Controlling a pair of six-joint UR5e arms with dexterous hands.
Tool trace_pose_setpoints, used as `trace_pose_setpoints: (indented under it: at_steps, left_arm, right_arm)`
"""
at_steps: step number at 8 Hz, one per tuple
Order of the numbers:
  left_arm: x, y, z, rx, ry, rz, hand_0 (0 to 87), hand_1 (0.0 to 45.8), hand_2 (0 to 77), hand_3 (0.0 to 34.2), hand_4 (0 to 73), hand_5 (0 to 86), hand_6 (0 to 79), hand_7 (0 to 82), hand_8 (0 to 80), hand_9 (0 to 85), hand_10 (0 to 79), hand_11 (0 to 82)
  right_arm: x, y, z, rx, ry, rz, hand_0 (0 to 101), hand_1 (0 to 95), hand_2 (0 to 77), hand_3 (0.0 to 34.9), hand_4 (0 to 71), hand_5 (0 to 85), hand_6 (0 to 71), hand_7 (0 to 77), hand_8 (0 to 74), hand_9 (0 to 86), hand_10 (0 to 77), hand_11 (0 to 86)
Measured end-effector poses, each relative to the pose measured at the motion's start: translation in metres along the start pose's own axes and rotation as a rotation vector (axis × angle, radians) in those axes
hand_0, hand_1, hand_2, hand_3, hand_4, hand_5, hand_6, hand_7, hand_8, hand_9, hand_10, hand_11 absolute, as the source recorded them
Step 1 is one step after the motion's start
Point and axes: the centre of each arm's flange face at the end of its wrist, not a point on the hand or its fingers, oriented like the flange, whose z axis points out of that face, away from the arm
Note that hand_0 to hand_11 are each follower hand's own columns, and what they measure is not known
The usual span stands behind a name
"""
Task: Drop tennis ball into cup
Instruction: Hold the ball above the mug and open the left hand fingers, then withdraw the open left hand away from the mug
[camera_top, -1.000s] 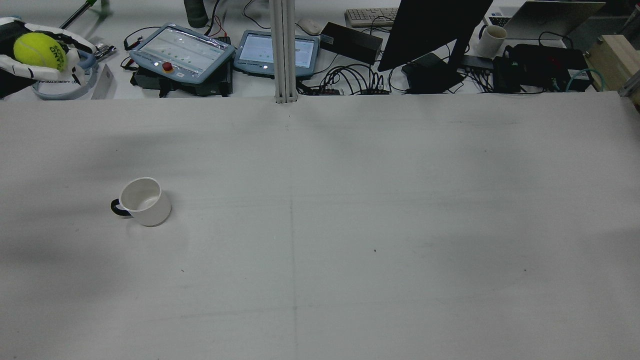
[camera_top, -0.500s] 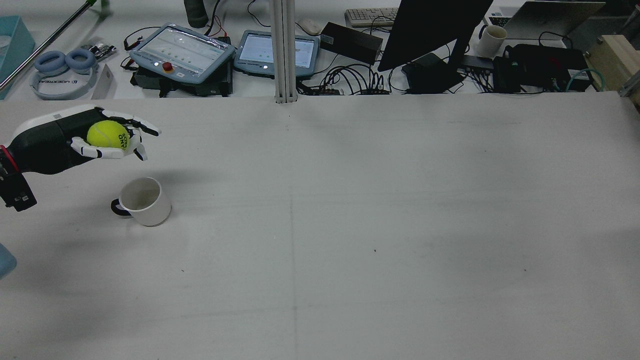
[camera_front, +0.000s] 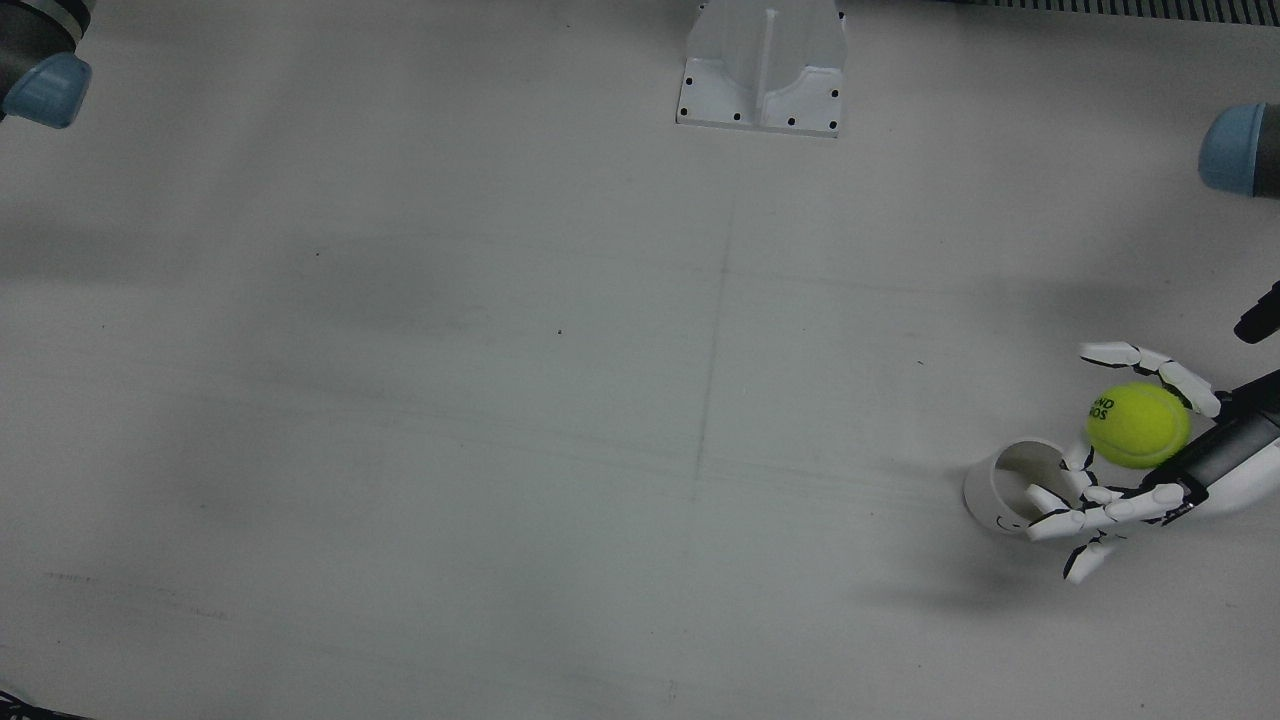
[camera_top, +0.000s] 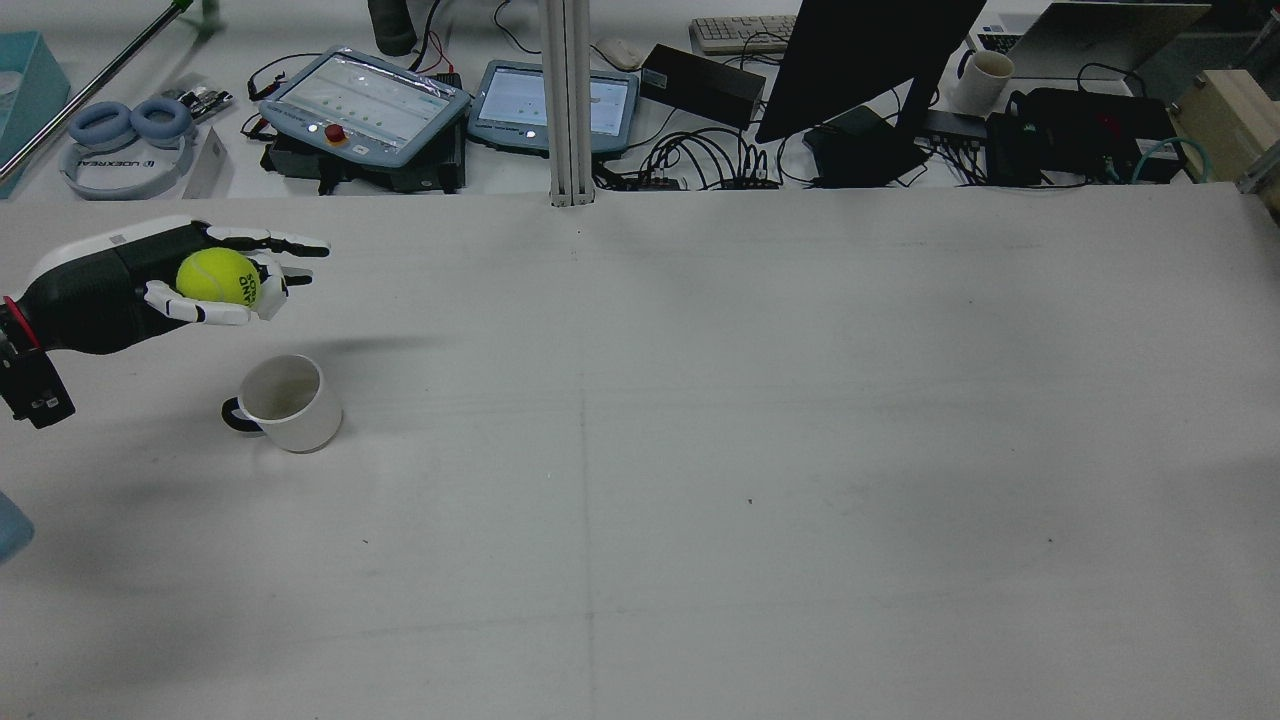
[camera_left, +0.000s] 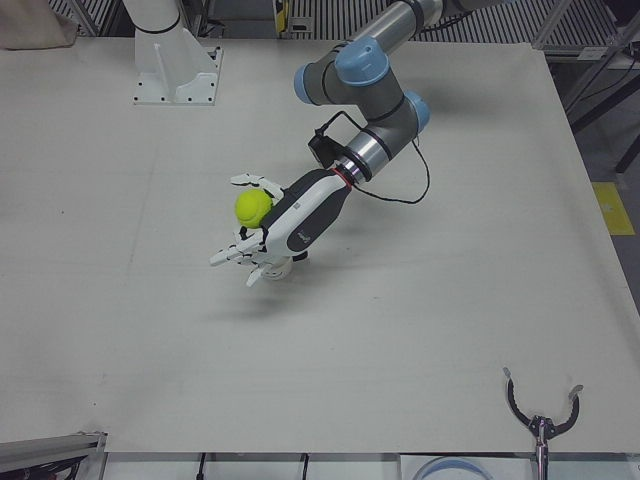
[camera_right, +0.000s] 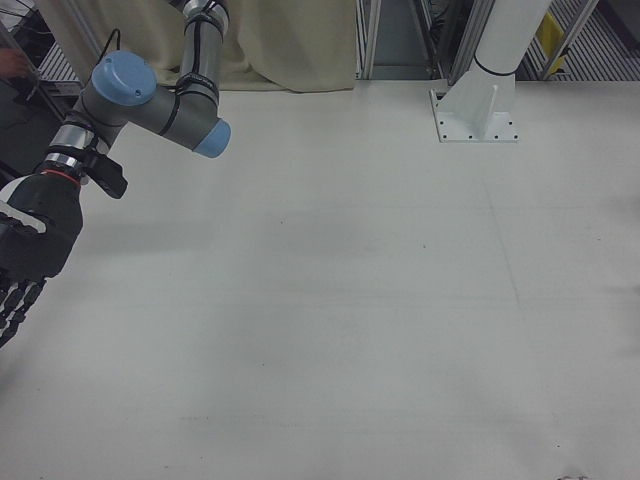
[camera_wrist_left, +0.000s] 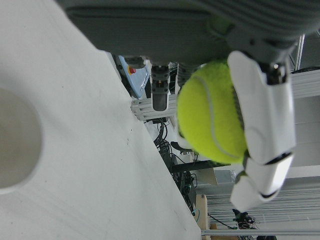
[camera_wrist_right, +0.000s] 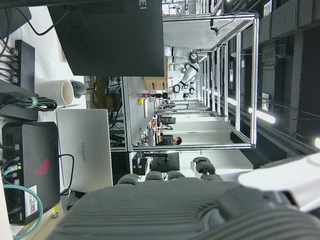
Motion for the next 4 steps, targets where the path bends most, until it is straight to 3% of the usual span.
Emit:
trace_pose_setpoints:
  at_steps: [1,2,3,4]
  left_arm:
    - [-0.0017,-0.0027,-0.0033,-0.001,0.0,0.0,46.9,15.3,20.7,0.0,19.1,2.2,44.2,45.8,0.0,18.5,0.0,0.5]
    - [-0.0025,-0.0041,-0.0049,-0.003,0.001,0.001,46.9,21.3,20.7,0.0,19.6,2.2,31.6,33.8,0.0,2.2,0.0,0.5]
    - [-0.0031,-0.0043,-0.0053,-0.005,0.001,0.001,46.8,19.6,20.7,0.0,16.4,1.1,15.8,22.9,0.0,3.3,0.0,0.5]
    - [-0.0031,-0.0045,-0.0056,-0.007,0.002,0.001,46.9,19.1,20.7,0.0,16.4,1.1,0.0,24.0,0.0,3.8,0.0,0.5]
  right_arm:
    - [0.0,0.0,0.0,0.0,0.0,0.0,0,0.5,0.5,0.0,0.0,0.0,0.0,0.0,0.0,0.0,0.0,0.5]
    - [0.0,0.0,0.0,0.0,0.0,0.0,0,0.5,0.5,0.0,0.0,0.0,0.0,0.0,0.0,0.0,0.0,0.5]
    - [0.0,0.0,0.0001,-0.001,0.0,0.0,0,0.5,0.5,0.0,0.0,0.0,0.0,0.0,0.0,0.0,0.0,0.5]
    - [0.0,0.0001,0.0001,-0.001,0.0,0.0,0,0.5,0.5,0.0,0.0,0.0,0.0,0.0,0.0,0.0,0.0,0.5]
